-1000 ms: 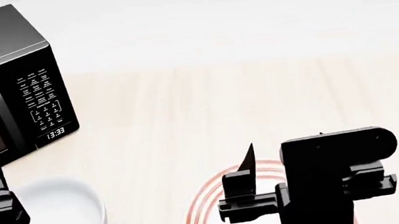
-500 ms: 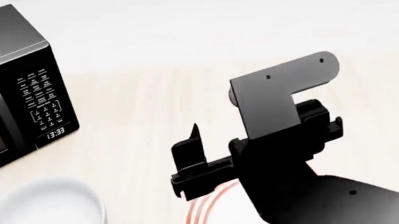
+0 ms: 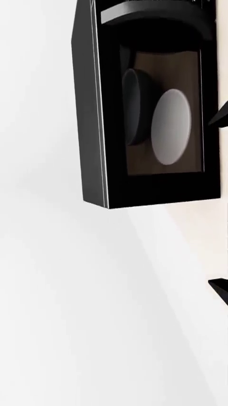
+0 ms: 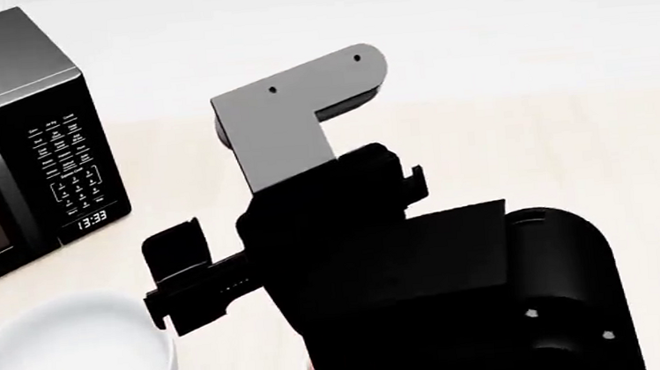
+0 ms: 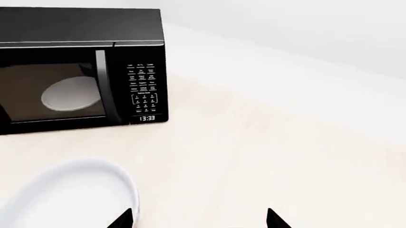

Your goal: Put the white bowl to the right of the plate.

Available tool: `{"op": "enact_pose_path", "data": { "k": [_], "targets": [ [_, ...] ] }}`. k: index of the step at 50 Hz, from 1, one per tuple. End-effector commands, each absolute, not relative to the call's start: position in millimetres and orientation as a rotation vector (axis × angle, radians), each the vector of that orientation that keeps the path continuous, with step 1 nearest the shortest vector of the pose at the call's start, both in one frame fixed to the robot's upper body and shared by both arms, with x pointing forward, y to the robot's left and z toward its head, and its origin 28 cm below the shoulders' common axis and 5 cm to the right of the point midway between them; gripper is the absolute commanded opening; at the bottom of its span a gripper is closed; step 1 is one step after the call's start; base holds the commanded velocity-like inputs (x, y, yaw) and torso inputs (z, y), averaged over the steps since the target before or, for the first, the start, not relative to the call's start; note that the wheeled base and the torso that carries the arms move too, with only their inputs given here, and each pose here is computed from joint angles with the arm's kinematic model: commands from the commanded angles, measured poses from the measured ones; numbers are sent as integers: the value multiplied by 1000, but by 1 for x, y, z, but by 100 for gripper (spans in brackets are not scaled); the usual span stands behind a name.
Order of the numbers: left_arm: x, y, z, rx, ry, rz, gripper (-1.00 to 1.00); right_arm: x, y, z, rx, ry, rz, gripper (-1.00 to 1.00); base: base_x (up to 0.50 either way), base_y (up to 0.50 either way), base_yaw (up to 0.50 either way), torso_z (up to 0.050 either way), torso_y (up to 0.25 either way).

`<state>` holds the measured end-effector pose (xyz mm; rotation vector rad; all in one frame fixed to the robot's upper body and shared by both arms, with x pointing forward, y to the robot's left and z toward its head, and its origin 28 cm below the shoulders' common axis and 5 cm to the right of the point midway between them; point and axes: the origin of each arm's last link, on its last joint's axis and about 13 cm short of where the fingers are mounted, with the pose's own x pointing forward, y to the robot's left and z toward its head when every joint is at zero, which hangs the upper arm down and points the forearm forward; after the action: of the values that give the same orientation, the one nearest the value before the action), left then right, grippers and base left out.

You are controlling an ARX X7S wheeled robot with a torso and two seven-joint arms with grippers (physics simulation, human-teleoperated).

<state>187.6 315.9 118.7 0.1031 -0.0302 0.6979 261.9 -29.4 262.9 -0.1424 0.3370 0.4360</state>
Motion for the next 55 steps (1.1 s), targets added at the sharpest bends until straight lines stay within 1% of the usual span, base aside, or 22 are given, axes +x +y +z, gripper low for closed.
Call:
{"op": "enact_pose_path", "data": {
  "k": [1, 18, 20, 22, 24, 27, 29, 31, 36, 55],
  "targets": [
    [184, 318, 118, 104, -34, 718, 100, 266, -9, 269, -164, 388, 486, 100, 0, 0, 0, 0, 0],
    [179, 322, 121, 93, -47, 739, 100, 293, 18, 271, -110, 594, 526, 100, 0, 0, 0, 0, 0],
    [179, 323, 121, 90, -47, 739, 100, 298, 20, 270, -99, 690, 533, 100, 0, 0, 0, 0, 0],
    [179, 323, 121, 91, -48, 741, 100, 300, 22, 270, -57, 700, 514, 100, 0, 0, 0, 0, 0],
    [178, 323, 121, 89, -50, 742, 100, 304, 23, 269, -71, 701, 510, 100, 0, 0, 0, 0, 0],
    [178, 323, 121, 92, -52, 743, 100, 307, 26, 269, -33, 746, 523, 100, 0, 0, 0, 0, 0],
    [177, 323, 117, 88, -53, 741, 100, 312, 29, 267, -34, 755, 457, 100, 0, 0, 0, 0, 0],
    [177, 323, 117, 87, -55, 740, 100, 314, 30, 266, 3, 804, 495, 100, 0, 0, 0, 0, 0],
    [176, 323, 117, 86, -59, 739, 100, 321, 34, 264, 38, 863, 511, 100, 0, 0, 0, 0, 0],
    [173, 322, 117, 86, -67, 736, 100, 331, 49, 254, 141, 954, 364, 100, 0, 0, 0, 0, 0]
  ]
}}
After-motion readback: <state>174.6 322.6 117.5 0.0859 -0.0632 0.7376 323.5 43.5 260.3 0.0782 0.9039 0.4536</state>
